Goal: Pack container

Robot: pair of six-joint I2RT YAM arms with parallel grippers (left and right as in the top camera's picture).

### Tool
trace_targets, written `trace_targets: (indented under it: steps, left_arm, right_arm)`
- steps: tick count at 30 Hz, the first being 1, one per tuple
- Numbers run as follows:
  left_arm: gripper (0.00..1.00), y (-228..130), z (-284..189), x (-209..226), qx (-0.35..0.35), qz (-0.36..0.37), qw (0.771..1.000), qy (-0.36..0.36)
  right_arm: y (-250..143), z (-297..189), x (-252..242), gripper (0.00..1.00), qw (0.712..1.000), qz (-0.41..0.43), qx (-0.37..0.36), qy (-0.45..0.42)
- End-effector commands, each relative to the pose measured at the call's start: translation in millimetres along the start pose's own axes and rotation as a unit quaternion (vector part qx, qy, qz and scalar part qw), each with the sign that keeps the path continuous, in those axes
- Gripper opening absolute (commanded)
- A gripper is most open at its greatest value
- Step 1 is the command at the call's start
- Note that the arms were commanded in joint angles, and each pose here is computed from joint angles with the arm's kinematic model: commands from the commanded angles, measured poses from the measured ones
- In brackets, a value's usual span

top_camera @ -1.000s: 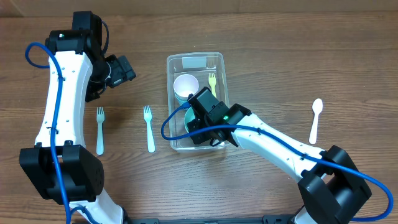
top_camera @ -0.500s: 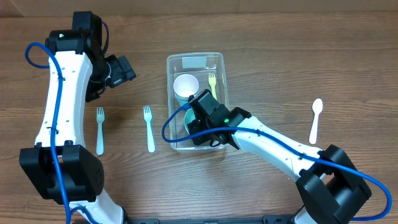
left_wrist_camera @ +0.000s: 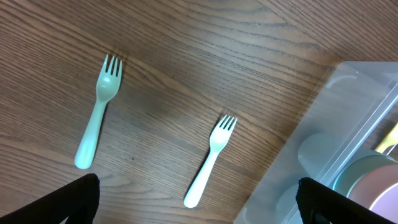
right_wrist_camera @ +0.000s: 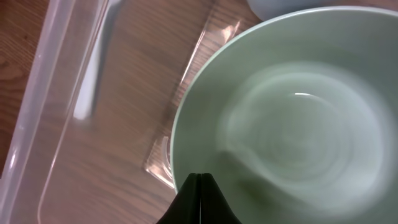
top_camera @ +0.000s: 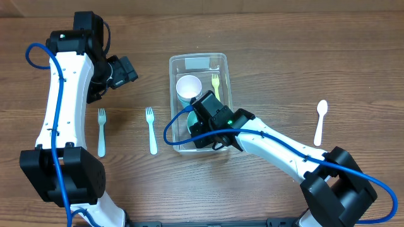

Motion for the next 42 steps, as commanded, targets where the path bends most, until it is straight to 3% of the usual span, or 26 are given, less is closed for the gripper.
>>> trace_targets:
  steps: [1,7,16,22,28,42]
  left_arm:
    - [1.00,-2.9,4.3,-1.7,0.009,0.003,1.000,-0.001]
    - [1.00,-3.0,4.3,-1.6,0.009,0.003,1.000,-0.001]
    - [1.00,-4.1,4.3,-0.9,0.012,0.003,1.000,0.001]
    - [1.00,-3.9,4.3,-1.0,0.011,0.003,1.000,0.001]
    - [1.00,-3.3,4.4,-1.4,0.010,0.003,1.000,0.000]
    - [1.00,-1.7,4.3,-2.5,0.006,0.003,1.000,-0.002]
  right_arm:
    - [1.0,-4.4,9.0,0.04,1.000,-0.007,-0.005,0.023]
    - [5.0,-5.0,17.7,0.04,0.999,-0.010,-0.012,0.049]
    - [7.9,-5.0,7.9,0.04,1.000,-0.007,-0.019,0.024]
    - [16.0,-6.9,22.9,0.04,0.997,-0.014,-0.034,0.070]
    - [7.0,-3.3,-10.0,0.04,0.999,-0.006,-0.021,-0.032]
    - [1.7,23.8,2.1,0.04,1.000,-0.013,0.001,0.024]
Point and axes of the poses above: each gripper's point midway between its finger pads, its own z axis out along the fingers, its own x axis along the line the jaws close on, y = z × x, the point moved 2 cm from there along -z, back along the fingers, and after that the axes turned 5 degrees about -z, right-handed, at the moved point
